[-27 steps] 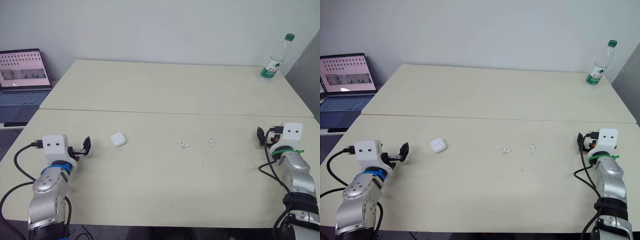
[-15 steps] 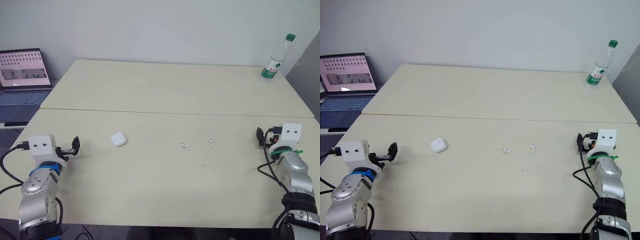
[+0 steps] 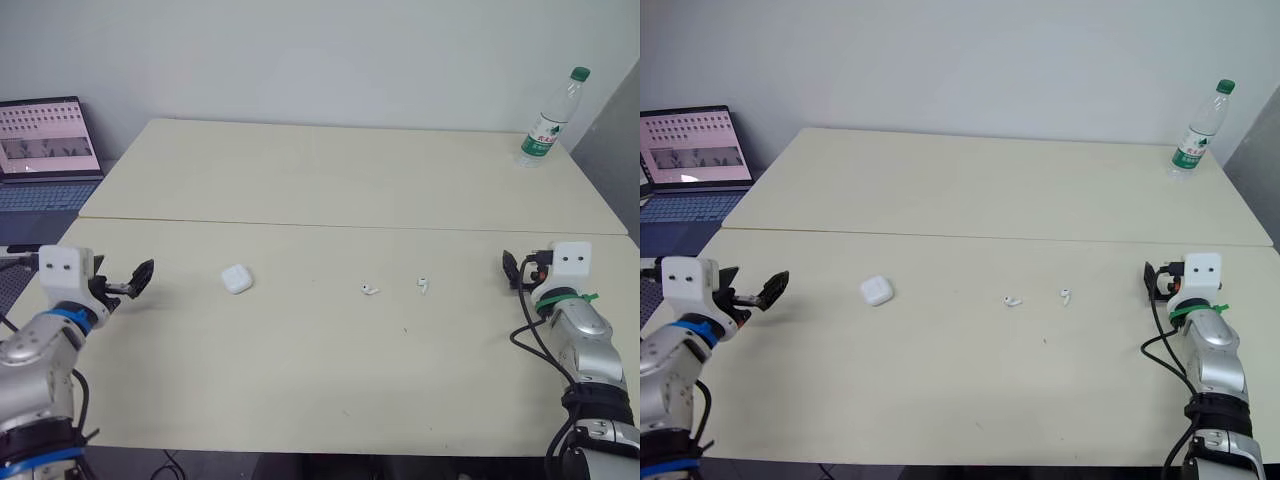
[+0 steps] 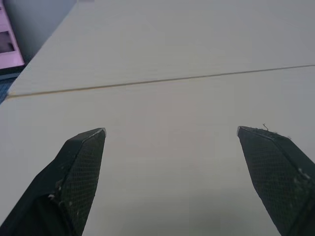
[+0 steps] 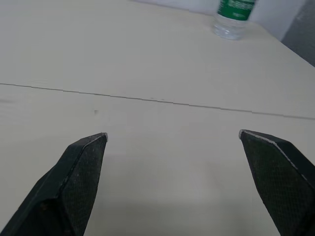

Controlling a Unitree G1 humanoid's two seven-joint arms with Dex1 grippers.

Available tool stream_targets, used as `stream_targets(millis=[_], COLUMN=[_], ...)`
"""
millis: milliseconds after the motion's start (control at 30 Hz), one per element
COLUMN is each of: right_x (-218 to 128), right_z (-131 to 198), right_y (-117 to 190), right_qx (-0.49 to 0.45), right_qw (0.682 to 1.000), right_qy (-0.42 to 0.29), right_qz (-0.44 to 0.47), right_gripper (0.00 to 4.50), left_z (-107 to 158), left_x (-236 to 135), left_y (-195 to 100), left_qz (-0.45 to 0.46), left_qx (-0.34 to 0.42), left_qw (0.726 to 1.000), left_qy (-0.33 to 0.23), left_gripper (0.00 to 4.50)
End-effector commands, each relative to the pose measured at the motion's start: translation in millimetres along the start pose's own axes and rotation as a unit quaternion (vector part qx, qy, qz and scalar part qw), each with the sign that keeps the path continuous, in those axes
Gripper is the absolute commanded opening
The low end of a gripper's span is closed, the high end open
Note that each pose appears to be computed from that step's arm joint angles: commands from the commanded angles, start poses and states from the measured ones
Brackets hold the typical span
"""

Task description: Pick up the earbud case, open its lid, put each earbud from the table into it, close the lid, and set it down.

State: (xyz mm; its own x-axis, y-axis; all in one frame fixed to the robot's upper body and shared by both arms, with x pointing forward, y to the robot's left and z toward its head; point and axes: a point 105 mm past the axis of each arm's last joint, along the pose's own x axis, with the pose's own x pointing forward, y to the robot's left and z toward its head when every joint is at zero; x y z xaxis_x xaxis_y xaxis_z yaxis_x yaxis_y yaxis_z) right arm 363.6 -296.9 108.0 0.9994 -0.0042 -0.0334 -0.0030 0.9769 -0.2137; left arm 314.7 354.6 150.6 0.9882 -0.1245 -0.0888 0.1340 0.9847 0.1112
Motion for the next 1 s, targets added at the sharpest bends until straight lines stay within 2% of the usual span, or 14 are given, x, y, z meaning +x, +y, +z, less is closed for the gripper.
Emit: stream_targets(millis=[33, 133, 267, 333, 400, 500, 567, 733, 1000], right_x=[8, 8, -9, -28, -44, -62, -71, -78, -78], right_z=[52, 78, 113, 125, 129, 129, 129, 134, 142], right_y=[37, 82, 144, 177, 198, 216, 223, 231, 229], right_qx=[-0.003, 0.013, 0.023, 0.019, 0.020, 0.028, 0.032, 0.028, 0.027], right_qw=[0.989, 0.959, 0.890, 0.844, 0.812, 0.779, 0.765, 0.761, 0.767], right_qy=[-0.075, -0.100, -0.130, -0.135, -0.133, -0.125, -0.121, -0.126, -0.135], right_qz=[0.128, 0.265, 0.437, 0.518, 0.568, 0.614, 0.632, 0.636, 0.627], right_gripper=[4.50, 4.50, 4.50, 4.50, 4.50, 4.50, 4.50, 4.50, 4.50], left_z=[34, 37, 25, 14, 6, 3, 2, -14, -35], left_x=[8, 13, 18, 22, 29, 38, 41, 40, 42], left_y=[-39, -64, -85, -92, -93, -94, -94, -101, -97], left_qz=[-0.154, -0.246, -0.327, -0.356, -0.367, -0.378, -0.387, -0.419, -0.410], left_qx=[0.006, 0.017, 0.061, 0.092, 0.112, 0.129, 0.136, 0.137, 0.143], left_qw=[0.988, 0.969, 0.941, 0.925, 0.917, 0.910, 0.905, 0.885, 0.884], left_qy=[-0.014, 0.016, 0.069, 0.095, 0.107, 0.113, 0.115, 0.147, 0.174], left_gripper=[4.49, 4.49, 4.49, 4.49, 4.49, 4.49, 4.49, 4.49, 4.49])
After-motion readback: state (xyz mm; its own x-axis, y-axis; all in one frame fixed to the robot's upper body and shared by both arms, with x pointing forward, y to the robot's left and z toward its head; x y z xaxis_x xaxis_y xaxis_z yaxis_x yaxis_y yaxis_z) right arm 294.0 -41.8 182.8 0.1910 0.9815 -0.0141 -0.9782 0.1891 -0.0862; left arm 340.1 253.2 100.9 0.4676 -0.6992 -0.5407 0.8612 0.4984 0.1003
